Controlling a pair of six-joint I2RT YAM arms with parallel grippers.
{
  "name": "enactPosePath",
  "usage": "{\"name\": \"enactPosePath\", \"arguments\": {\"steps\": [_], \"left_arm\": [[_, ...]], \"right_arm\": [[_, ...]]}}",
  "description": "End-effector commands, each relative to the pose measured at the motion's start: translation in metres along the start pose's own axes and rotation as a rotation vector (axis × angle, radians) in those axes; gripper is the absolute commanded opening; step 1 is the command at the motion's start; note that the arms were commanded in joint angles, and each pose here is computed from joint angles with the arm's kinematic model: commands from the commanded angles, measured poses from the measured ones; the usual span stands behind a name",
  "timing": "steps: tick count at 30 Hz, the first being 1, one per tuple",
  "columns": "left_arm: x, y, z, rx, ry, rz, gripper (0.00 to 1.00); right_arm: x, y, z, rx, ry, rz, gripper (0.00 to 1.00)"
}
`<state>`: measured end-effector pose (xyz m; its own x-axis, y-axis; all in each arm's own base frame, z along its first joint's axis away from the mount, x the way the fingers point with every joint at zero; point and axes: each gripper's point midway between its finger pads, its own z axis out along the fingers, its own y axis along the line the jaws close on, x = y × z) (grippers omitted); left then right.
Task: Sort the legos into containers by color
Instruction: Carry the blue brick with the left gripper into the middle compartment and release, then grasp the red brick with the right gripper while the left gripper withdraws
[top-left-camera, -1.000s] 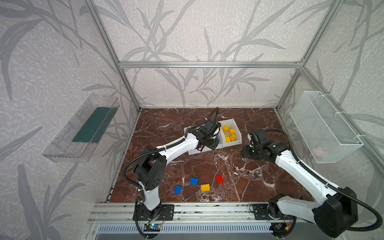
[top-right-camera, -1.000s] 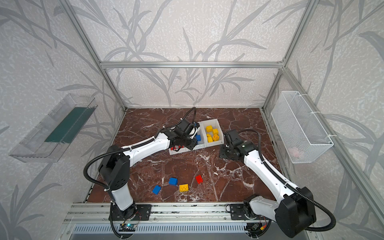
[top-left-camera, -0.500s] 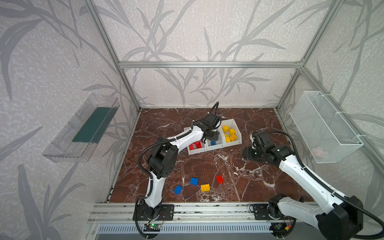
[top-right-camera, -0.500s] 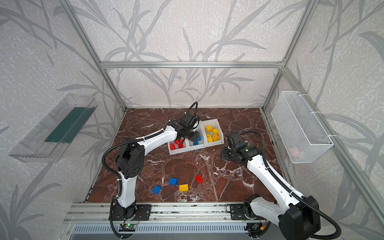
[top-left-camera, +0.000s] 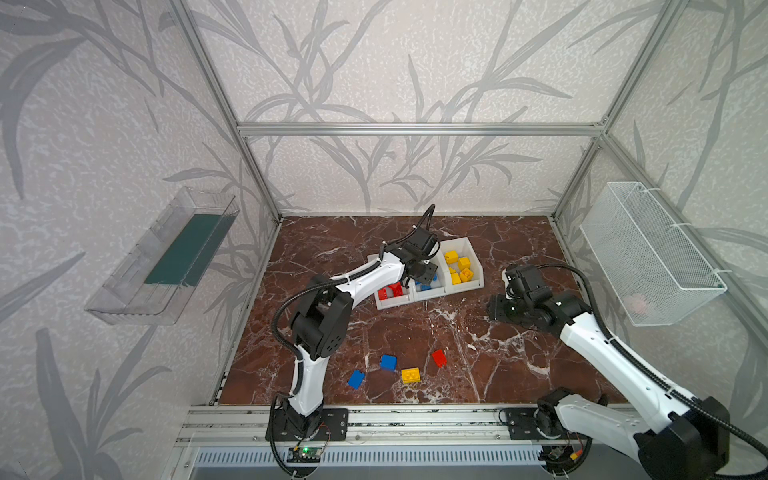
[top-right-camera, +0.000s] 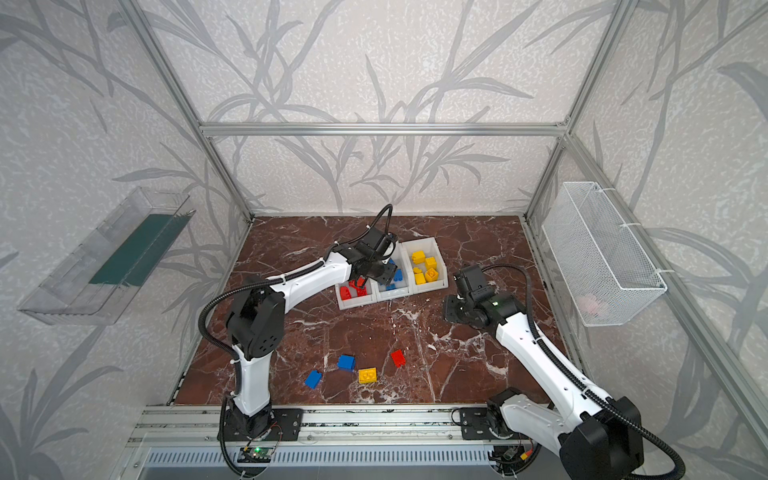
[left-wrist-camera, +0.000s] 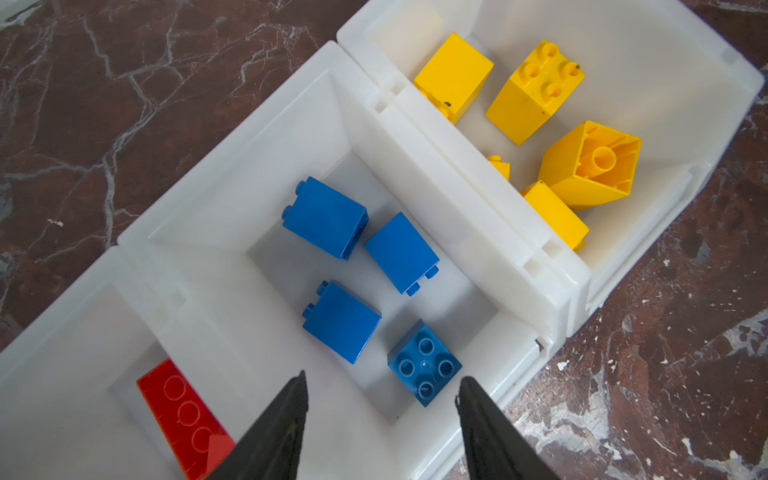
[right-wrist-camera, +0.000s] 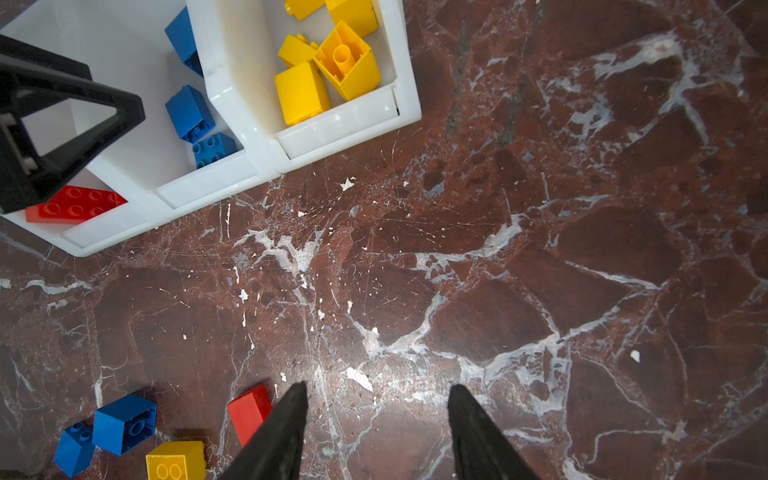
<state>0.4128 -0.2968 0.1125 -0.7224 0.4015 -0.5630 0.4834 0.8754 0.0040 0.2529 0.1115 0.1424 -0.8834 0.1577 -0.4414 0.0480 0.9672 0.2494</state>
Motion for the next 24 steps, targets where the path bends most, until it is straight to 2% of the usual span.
{"name": "enactPosePath", "arguments": {"steps": [1, 15, 24], "left_arm": [[-0.01, 0.013, -0.028, 0.0, -0.062, -0.058, 0.61], [0.029, 0.075, -0.075, -0.05, -0.141, -0.259, 0.61], [0.069, 0.087, -0.09, -0.074, -0.145, -0.317, 0.61]], "right_arm": [[0.014, 0.003, 0.007, 0.011, 0.049, -0.035, 0.56], [0.091, 0.086, 0.049, 0.02, 0.26, -0.322, 0.56], [0.13, 0.116, 0.072, 0.04, 0.359, -0.375, 0.56]]}}
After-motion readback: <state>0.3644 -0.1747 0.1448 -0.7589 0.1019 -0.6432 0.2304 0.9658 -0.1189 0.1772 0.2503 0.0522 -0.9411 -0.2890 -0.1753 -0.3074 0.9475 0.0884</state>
